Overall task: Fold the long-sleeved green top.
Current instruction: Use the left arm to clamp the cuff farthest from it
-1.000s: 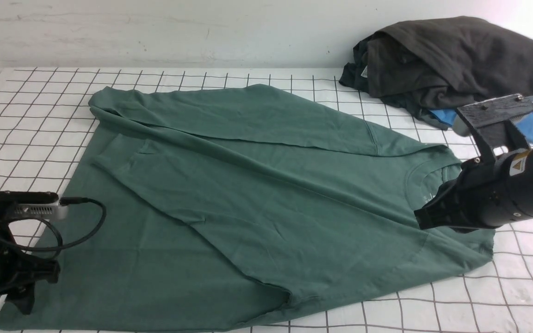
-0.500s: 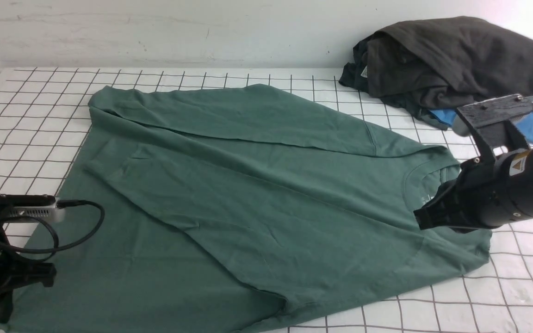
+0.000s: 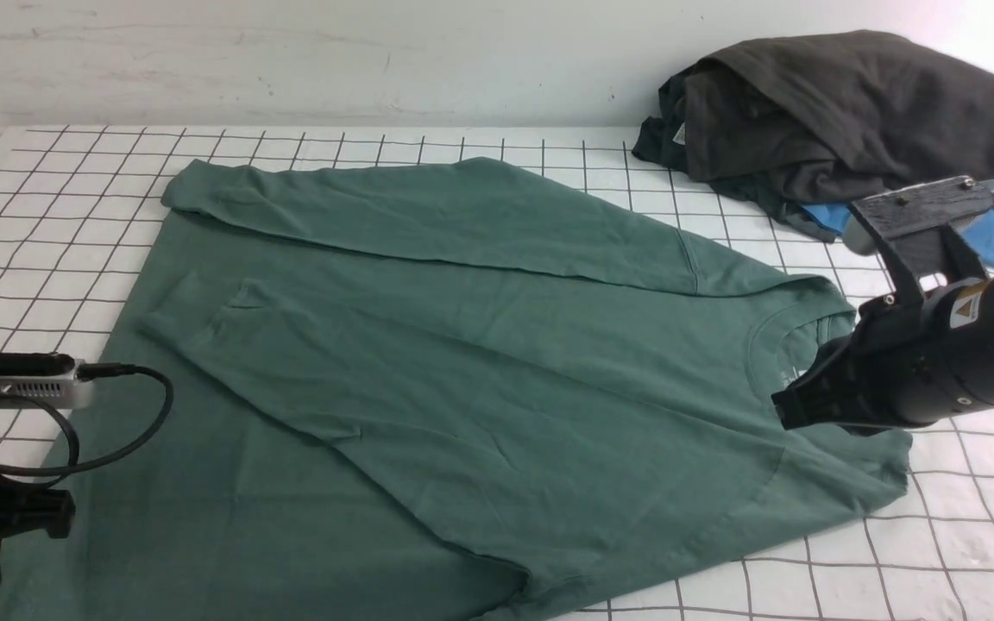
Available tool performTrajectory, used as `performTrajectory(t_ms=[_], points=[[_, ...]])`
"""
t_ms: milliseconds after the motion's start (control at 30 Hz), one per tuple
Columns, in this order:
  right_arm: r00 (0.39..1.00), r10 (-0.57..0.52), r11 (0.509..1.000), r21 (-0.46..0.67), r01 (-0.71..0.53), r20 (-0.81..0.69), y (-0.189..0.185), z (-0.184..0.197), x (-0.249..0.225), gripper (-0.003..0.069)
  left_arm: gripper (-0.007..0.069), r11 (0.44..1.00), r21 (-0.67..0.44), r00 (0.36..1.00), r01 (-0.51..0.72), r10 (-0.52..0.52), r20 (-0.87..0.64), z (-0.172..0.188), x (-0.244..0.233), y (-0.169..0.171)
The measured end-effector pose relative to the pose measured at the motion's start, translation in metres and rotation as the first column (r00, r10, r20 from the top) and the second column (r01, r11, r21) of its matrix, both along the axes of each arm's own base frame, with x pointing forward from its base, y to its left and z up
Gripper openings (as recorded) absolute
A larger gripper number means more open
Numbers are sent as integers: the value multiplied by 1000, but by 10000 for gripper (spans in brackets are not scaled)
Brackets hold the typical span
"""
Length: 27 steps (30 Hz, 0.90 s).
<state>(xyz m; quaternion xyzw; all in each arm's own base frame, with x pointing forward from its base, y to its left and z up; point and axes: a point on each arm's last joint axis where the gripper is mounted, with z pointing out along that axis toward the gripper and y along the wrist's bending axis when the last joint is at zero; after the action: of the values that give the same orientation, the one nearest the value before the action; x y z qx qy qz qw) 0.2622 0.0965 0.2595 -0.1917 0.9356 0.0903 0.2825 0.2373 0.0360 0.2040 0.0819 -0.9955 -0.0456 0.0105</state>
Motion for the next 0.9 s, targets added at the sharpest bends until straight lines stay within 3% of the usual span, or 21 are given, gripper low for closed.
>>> performTrajectory(t_ms=[100,167,200,367,500,700,900], points=[[1000,2,1000,-1,-2,-4,0,0,0,-3,342,1000,8,997,1,-1,71,13,13,2],[1000,-1,1000,5,1,-6,0,0,0,-3,379,1000,10,991,0,-1,133,21,23,2],[1000,-6,1000,18,6,-11,1,0,-1,-3,412,1000,2,967,-4,3,254,34,43,3],[1000,5,999,42,-5,-14,3,0,-1,-3,426,999,-51,914,-6,26,406,54,99,3],[999,38,998,51,-37,-10,5,1,-2,-3,454,993,-114,863,21,40,504,62,176,5],[998,69,997,32,-69,-4,6,-1,-1,-3,508,984,-176,833,40,64,550,39,263,10],[996,73,997,20,-72,-46,7,-12,1,-3,510,982,-186,793,18,100,601,12,316,16]])
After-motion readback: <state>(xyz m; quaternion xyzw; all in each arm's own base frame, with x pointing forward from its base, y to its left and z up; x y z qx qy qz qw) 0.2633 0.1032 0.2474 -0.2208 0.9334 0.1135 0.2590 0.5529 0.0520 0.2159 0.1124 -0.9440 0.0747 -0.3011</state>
